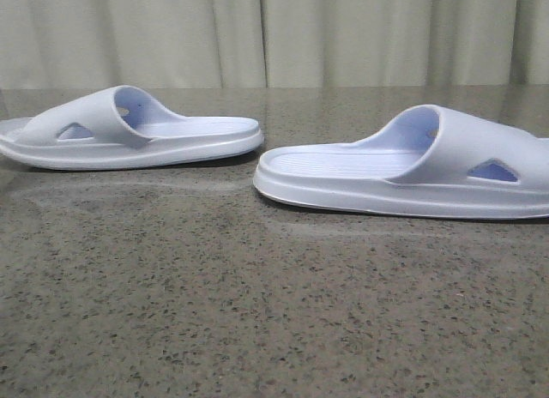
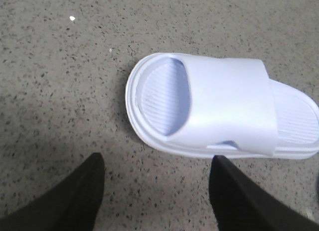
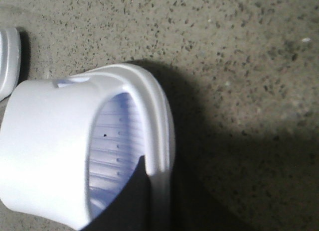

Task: Insert blue slippers together front up
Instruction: 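Grasp the slipper heels, left gripper on one, right gripper on other, then lift both slippers off the table and bring them together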

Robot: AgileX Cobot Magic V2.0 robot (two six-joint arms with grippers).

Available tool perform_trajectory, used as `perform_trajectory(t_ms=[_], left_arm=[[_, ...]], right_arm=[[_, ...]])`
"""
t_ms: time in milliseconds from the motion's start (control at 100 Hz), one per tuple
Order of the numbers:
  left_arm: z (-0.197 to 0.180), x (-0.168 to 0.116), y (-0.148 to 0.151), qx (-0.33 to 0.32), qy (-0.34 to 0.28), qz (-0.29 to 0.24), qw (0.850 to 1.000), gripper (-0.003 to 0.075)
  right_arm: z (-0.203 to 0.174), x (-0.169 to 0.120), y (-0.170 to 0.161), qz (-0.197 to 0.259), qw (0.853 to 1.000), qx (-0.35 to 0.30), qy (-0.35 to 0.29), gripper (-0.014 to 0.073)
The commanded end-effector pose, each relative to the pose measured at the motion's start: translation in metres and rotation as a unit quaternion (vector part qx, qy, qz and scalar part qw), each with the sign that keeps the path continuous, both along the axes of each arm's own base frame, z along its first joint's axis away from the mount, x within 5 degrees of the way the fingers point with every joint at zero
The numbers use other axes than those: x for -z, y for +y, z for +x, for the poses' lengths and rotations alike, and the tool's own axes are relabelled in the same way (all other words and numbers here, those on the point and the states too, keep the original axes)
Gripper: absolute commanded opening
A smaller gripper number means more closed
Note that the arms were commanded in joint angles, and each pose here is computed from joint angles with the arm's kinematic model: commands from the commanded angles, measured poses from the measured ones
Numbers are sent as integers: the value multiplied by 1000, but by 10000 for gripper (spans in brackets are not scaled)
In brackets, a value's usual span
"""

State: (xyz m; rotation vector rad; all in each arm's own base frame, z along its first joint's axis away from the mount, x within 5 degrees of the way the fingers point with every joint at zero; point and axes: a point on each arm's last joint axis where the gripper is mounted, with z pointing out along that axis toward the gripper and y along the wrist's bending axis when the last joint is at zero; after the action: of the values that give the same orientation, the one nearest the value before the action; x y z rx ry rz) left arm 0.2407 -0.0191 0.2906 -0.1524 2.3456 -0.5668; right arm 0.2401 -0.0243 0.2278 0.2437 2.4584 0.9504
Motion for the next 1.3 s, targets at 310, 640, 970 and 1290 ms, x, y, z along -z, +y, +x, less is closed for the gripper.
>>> perform_trajectory(t_ms=[310,640,970,1290], left_arm=[[66,27,7,36,25,-130,991,405],[90,42,10,27,38,-137,989,399],[92,48,6,75,51,-159,983,18],[70,6,36,61,-10,-176,982,15]], right_arm=[[4,-13,-2,-4,999,9,-35,-104],[4,-13,-3,-10,999,10,-39,-104],[4,-13,-3,-10,999,9,-40,-104],[13,-40,-1,21,997,-13,-77,-104]])
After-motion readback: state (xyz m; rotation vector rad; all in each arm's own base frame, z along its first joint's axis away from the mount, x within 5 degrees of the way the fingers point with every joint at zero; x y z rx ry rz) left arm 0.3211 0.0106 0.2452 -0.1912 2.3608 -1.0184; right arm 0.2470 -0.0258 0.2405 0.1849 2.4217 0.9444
